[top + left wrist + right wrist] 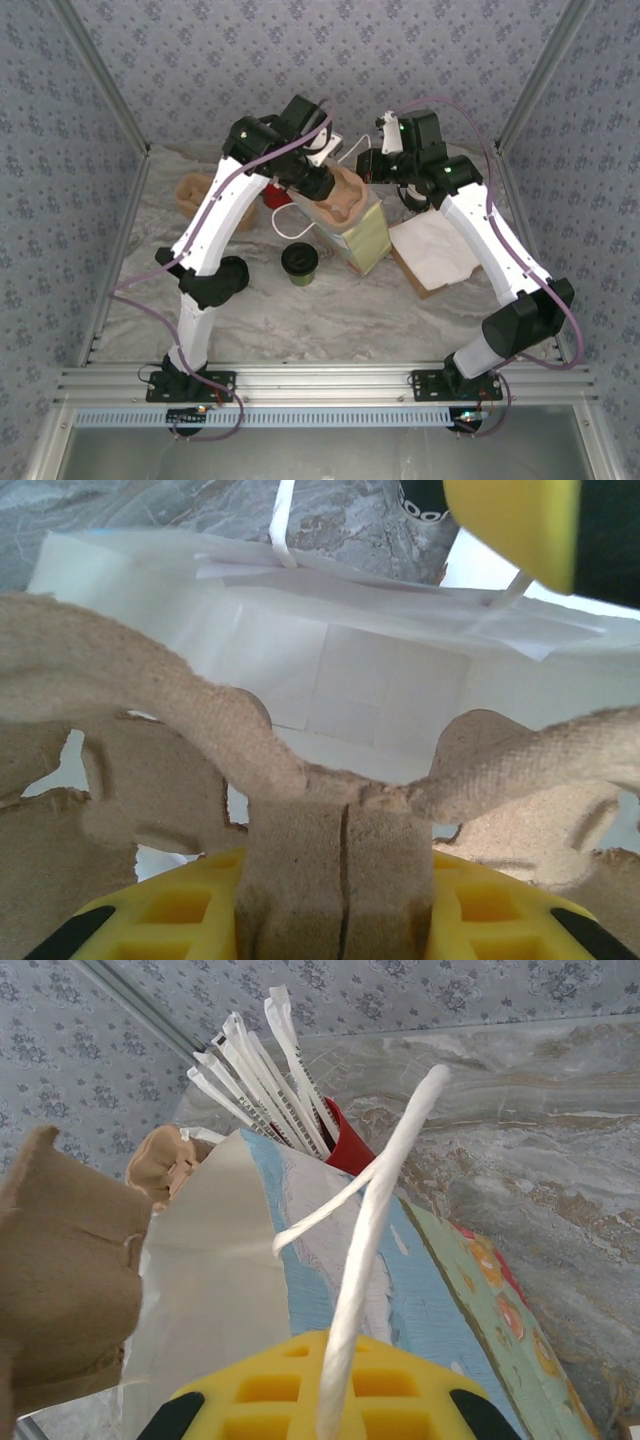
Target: Pack the takeout coffee
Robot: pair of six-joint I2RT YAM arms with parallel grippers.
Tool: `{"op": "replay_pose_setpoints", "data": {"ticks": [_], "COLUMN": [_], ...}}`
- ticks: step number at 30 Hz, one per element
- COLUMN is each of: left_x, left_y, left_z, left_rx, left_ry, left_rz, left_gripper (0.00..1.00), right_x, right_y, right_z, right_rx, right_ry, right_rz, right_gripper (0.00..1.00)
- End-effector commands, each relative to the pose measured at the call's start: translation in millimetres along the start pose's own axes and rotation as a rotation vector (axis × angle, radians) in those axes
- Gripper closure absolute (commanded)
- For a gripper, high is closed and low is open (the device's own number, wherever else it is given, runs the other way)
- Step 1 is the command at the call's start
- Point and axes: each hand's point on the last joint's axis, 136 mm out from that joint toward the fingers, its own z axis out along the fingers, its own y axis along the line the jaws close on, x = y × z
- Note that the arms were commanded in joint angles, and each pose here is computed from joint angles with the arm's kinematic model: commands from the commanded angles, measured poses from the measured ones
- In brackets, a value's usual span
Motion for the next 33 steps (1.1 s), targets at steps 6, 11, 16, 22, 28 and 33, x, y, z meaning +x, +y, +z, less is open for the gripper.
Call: {"op": "replay_pose_setpoints", "data": {"ticks": [6, 11, 16, 22, 28, 33], "left_x": [10, 10, 3, -6, -1, 2], "left_y": [1, -3, 1, 4, 6, 0], "left_z": [7, 23, 31, 36, 51, 58], "left_rx": [0.056, 0.099, 0.079, 0.059, 0.045, 0.060], "left_ry": [-0.034, -0.022, -0.033, -0.049, -0.010, 0.010], "left_rz": [-0.003, -0.007, -0.009, 0.006, 0.050, 0.094], "left_gripper": [0.66, 0.68, 0.69, 0.69, 0.69, 0.69], "right_x": [-7, -6, -4, 2, 0, -1], "right_y": [16, 18, 19, 16, 11, 4], "right_z": [-15, -15, -14, -10, -6, -4], "right_rx": [-0.050, -0.059, -0.070, -0.071, -0.075, -0.079], "right_ry": [-0.035, -0.031, -0.022, -0.003, -0.007, -0.008], "right_rz": [0.007, 0.011, 0.013, 0.029, 0.071, 0.114], "right_gripper": [0.99, 0.99, 0.99, 0.99, 0.99, 0.99]}}
